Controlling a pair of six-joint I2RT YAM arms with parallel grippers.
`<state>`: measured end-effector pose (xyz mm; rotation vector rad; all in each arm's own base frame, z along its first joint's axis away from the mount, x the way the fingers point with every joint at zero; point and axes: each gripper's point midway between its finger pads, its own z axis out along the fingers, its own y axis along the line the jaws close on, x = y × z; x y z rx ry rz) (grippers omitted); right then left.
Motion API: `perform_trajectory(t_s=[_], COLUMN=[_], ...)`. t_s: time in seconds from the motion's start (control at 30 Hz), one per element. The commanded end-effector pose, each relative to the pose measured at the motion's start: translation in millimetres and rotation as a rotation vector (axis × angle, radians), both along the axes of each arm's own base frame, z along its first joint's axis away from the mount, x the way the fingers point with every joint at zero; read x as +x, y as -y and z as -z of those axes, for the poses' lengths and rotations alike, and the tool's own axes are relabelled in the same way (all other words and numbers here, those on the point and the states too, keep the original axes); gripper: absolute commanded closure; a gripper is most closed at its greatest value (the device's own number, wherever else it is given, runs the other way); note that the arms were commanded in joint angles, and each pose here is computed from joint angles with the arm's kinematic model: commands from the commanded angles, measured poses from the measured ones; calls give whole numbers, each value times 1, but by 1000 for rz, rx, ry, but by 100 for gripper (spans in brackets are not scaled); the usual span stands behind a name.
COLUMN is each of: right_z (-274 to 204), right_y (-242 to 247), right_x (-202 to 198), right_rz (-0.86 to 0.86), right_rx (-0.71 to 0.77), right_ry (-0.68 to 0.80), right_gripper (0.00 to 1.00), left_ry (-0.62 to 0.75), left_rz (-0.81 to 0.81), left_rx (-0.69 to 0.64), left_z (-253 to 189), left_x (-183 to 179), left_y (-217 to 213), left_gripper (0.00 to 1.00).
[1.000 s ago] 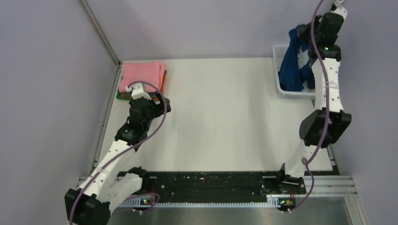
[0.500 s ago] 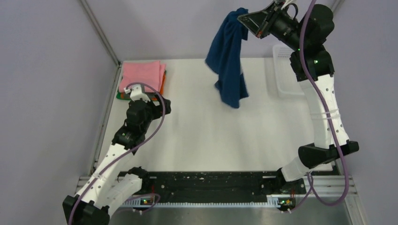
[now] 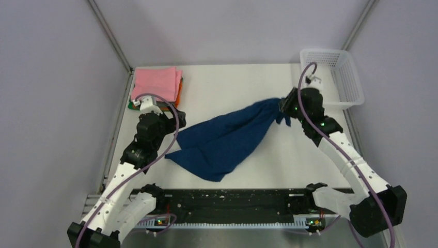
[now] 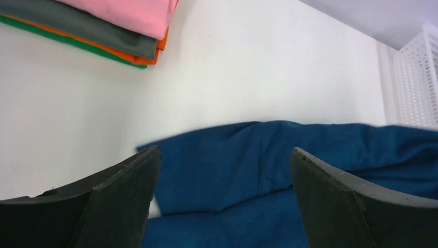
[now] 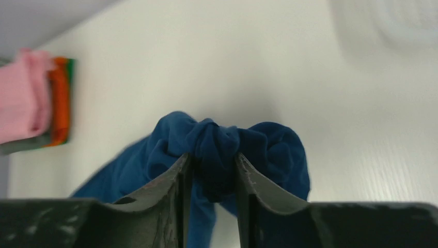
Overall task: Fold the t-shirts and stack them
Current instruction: Move the tshirt to the center of the board, then flatten out the tshirt
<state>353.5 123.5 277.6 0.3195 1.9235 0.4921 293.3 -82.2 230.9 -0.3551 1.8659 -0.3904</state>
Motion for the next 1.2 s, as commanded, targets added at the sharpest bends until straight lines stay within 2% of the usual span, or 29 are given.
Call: perform_trajectory(t_s=[0.0, 0.07, 0.1, 0.2, 0.4, 0.47, 0.53, 0.6, 0.73, 0.87, 1.03, 1.17], right_z=[81, 98, 98, 86, 77, 83, 96, 106, 124, 138, 143, 149], right_y=[71, 84, 89, 92, 56, 56, 68, 79, 91, 105, 116, 118], right_x=[-29, -40, -42, -42, -26, -23, -24, -26, -28, -34, -37, -38], right_rz=[308, 332, 340, 308, 13, 8, 77, 132, 168, 207, 247, 251], right_rx=[-143, -209, -241, -301, -392, -410, -429, -426, -321, -294, -304, -311], right_ry=[-131, -182, -187, -156, -39, -62, -125, -165, -216, -233, -246, -273], right_gripper=[41, 7, 2, 1, 1, 1, 1, 1, 1, 1, 1, 1], left_ry=[-79, -148, -178, -277, -447, -481, -483, -453, -410, -464, -529, -595], left_rz=[-27, -31, -25, -36, -77, -111, -118, -112, -104, -184, -194, -220], left_rx=[-6, -14, -13, -17, -13, -4, 4, 7, 13, 45, 49, 81], left_z=[12, 26, 32, 53, 106, 120, 123, 118, 111, 133, 162, 185], left_x=[2, 0, -2, -13, -43, -48, -46, -36, -3, 29, 68, 80], left_y=[0, 2, 3, 2, -5, -11, -12, -10, -1, -3, 3, -2], left_gripper=[1, 1, 1, 1, 1, 1, 1, 1, 1, 2, 10, 16])
